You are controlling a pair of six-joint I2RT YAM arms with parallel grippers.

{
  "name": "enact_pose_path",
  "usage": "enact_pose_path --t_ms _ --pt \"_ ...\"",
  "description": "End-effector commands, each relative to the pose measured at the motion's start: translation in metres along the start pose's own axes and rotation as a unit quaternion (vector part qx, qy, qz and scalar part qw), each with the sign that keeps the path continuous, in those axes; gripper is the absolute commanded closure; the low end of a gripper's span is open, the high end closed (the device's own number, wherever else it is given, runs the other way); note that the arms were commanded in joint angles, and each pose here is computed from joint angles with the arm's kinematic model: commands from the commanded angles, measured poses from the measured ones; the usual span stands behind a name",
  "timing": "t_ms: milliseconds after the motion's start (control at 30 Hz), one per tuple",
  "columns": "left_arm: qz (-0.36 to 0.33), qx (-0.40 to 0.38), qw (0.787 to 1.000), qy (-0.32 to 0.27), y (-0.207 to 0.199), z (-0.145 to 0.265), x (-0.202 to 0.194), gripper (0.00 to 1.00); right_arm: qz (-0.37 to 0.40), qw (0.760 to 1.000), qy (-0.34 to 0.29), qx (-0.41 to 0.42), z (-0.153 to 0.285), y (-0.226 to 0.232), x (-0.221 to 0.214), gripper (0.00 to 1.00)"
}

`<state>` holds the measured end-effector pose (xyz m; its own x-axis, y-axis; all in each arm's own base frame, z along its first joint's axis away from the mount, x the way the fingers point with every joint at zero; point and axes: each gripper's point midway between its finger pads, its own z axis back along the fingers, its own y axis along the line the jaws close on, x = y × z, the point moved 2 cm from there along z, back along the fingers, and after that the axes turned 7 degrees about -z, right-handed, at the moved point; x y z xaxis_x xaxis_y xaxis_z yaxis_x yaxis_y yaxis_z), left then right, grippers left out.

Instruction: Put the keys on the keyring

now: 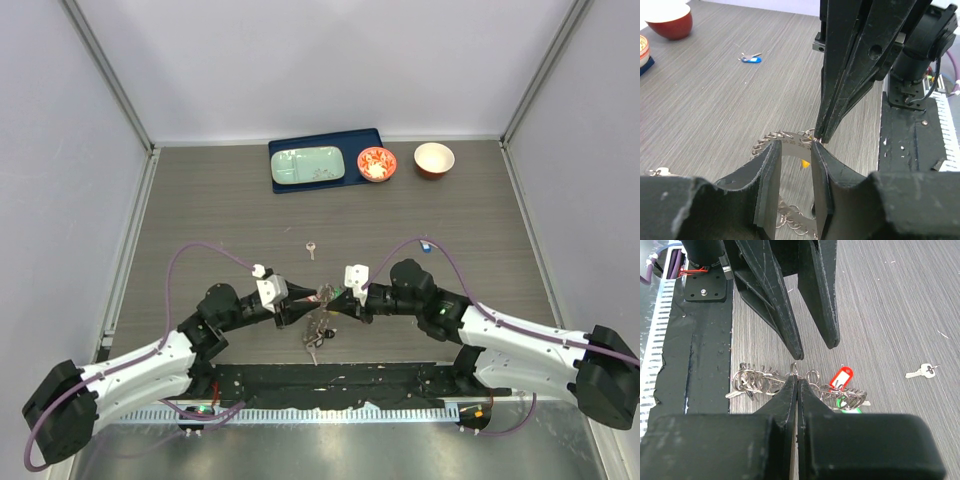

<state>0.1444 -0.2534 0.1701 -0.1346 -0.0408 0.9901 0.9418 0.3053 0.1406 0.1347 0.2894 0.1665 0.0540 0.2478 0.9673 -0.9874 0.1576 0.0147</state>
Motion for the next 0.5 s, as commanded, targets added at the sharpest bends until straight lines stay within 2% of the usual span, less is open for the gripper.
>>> enact_pose_path --t_ms 0,467 --pt "-0.002 -0.01 0.999 -0.049 -0.002 0.0 0.019 0.66 0.019 0.998 -0.056 -0.007 0.003 -0.003 0.029 0.99" --pt "0.019 -0.062 0.998 -0.021 -0.011 -0.011 0.007 0.67 0.018 0.998 -0.057 -0.004 0.003 -0.003 0.03 0.99"
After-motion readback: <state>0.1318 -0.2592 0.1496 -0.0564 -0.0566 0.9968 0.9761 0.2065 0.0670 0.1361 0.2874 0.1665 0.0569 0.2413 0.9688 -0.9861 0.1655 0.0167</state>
